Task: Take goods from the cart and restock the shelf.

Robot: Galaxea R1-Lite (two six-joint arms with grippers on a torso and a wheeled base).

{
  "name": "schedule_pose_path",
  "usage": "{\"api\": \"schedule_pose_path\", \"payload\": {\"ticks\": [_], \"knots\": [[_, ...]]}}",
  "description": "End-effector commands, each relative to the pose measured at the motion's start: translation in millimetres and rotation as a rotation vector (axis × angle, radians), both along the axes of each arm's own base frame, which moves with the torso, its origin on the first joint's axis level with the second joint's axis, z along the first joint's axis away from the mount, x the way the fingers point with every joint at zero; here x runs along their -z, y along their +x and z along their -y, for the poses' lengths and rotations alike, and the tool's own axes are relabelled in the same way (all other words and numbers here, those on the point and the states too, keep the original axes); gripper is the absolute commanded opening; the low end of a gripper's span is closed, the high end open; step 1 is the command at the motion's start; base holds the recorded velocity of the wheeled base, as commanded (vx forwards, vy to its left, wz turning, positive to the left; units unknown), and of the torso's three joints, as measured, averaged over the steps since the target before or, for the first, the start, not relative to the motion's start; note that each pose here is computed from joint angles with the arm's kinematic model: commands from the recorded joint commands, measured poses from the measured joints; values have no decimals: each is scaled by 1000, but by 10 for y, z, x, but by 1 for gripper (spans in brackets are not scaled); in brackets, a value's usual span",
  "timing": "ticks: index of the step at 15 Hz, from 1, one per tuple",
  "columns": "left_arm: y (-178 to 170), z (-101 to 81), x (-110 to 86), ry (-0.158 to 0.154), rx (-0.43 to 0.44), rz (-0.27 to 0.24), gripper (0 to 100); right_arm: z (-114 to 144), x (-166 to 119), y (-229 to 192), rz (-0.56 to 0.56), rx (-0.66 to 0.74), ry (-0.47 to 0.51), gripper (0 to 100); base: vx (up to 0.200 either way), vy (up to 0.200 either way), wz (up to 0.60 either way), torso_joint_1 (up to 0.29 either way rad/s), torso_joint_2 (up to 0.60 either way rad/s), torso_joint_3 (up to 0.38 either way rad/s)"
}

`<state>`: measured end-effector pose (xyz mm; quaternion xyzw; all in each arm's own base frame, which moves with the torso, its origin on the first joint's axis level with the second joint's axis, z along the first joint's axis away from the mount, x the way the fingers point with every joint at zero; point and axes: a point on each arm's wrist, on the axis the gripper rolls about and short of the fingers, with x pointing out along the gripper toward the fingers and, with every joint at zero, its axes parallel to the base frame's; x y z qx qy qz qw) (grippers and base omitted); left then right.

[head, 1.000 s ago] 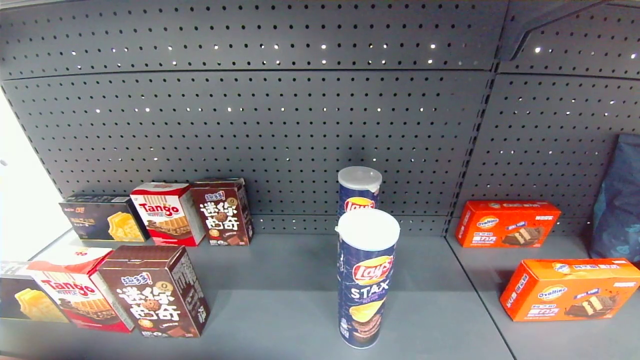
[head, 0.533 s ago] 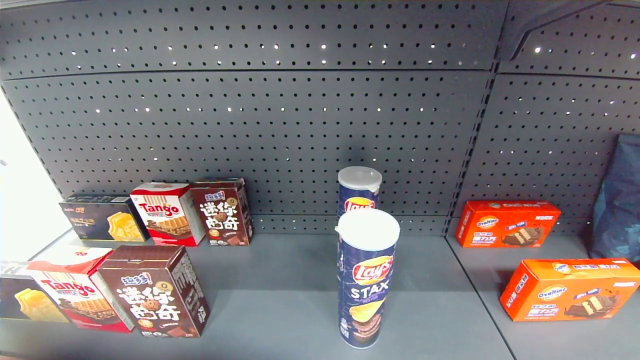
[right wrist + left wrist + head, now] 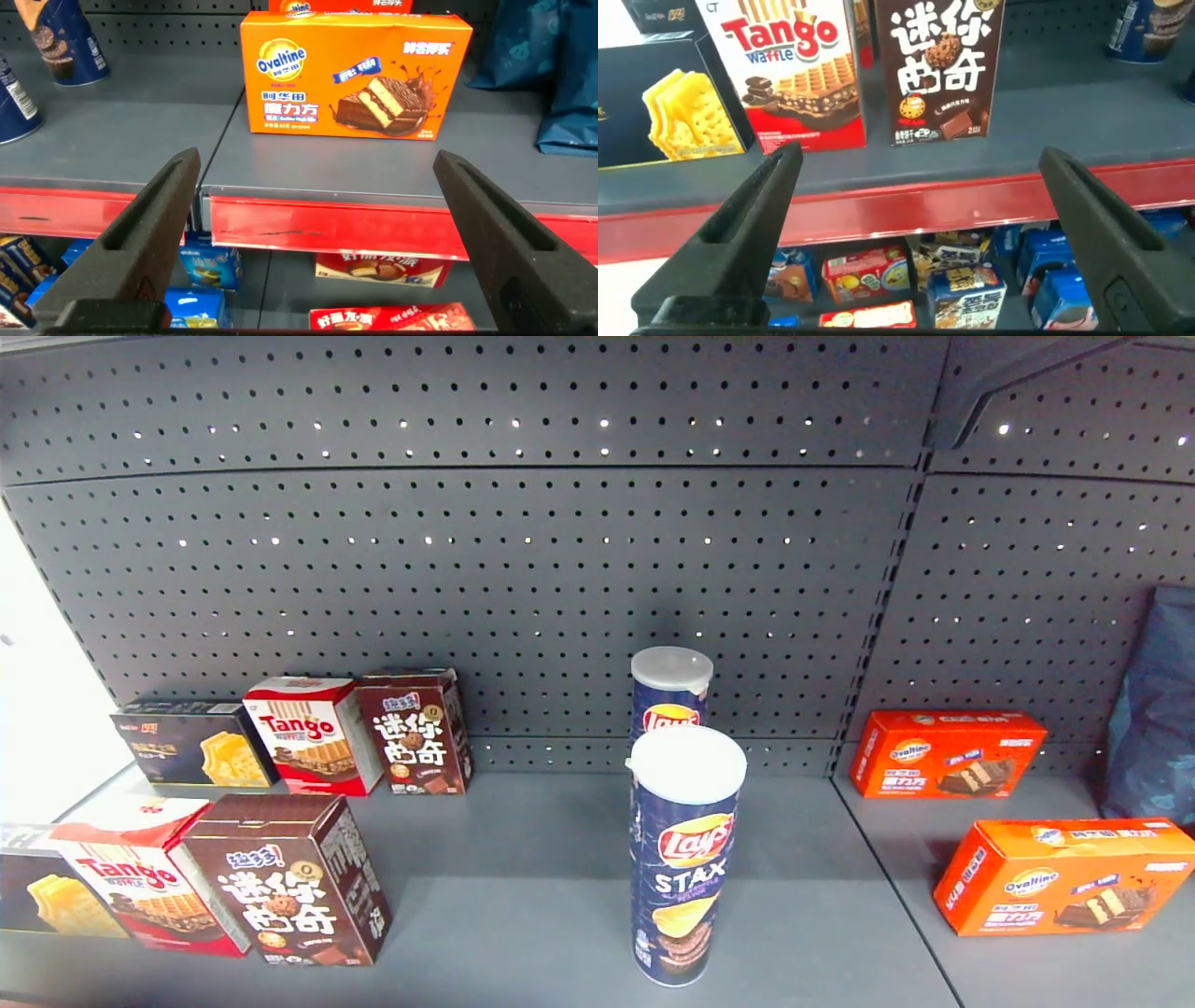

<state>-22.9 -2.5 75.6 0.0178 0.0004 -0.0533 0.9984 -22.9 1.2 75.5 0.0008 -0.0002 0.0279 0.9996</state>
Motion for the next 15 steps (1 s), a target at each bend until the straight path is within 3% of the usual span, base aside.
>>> {"api": "schedule_pose_path", "payload": {"ticks": [1,15], "knots": [[-2,0,-2,0,-1,3,100,0,0,0,0,-1,0,100,0,0,0,0,0,0],[-1,-3,-2,-5,-15,2,100,0,1,0,-2,-1,0,100,-29,0,0,0,1,0]]}}
